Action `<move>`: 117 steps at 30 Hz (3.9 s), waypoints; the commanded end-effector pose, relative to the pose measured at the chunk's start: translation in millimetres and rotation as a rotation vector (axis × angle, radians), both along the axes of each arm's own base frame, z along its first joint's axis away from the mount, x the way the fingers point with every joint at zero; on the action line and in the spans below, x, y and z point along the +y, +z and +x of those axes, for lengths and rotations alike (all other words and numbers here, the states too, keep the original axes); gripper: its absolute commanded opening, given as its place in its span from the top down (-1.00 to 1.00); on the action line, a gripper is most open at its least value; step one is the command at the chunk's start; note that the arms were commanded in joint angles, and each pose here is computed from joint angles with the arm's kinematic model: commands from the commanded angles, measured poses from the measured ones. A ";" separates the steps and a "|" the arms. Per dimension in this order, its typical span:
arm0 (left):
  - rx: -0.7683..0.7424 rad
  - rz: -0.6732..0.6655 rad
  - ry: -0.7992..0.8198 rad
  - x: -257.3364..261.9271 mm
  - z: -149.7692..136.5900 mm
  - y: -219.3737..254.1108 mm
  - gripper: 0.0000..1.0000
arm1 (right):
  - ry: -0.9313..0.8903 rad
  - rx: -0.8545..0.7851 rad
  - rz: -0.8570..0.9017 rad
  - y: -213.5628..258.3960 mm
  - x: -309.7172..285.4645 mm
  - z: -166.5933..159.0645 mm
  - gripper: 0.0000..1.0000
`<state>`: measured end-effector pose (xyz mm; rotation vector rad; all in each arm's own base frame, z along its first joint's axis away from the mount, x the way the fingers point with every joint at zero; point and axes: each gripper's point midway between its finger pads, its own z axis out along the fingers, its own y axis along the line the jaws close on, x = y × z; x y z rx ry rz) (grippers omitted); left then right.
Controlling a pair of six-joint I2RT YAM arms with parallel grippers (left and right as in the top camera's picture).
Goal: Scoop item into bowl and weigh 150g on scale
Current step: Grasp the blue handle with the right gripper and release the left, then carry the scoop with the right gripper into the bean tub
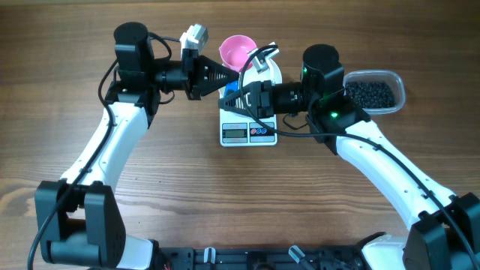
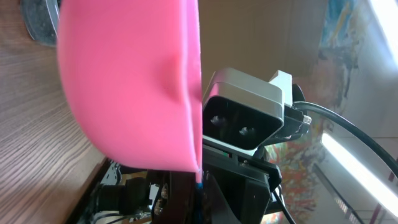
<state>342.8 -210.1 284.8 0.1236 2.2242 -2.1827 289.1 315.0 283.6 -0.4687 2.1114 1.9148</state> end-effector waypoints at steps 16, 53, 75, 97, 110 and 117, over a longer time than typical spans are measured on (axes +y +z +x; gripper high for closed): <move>-0.125 -0.021 -0.034 -0.9 -7.1 19.5 0.92 | -0.110 0.002 -0.011 1.5 1.8 20.1 0.39; 0.019 0.420 0.579 109.7 69.7 -91.8 -1.00 | -0.301 -0.298 -0.118 -17.9 -86.9 84.0 0.91; 0.061 0.820 0.566 145.3 36.9 -159.8 -1.00 | -0.661 0.041 -1.428 -83.5 -304.5 58.1 0.91; 0.069 0.821 0.562 145.1 35.3 -160.6 -1.00 | -0.364 0.324 -1.830 -178.1 -389.7 40.6 0.91; 0.069 0.821 0.562 145.1 35.3 -160.6 -1.00 | -0.283 0.322 -1.509 -196.3 -349.8 44.0 0.54; 0.069 0.821 0.562 145.1 35.3 -160.6 -1.00 | -0.299 0.322 -1.550 -195.9 -357.1 44.6 0.36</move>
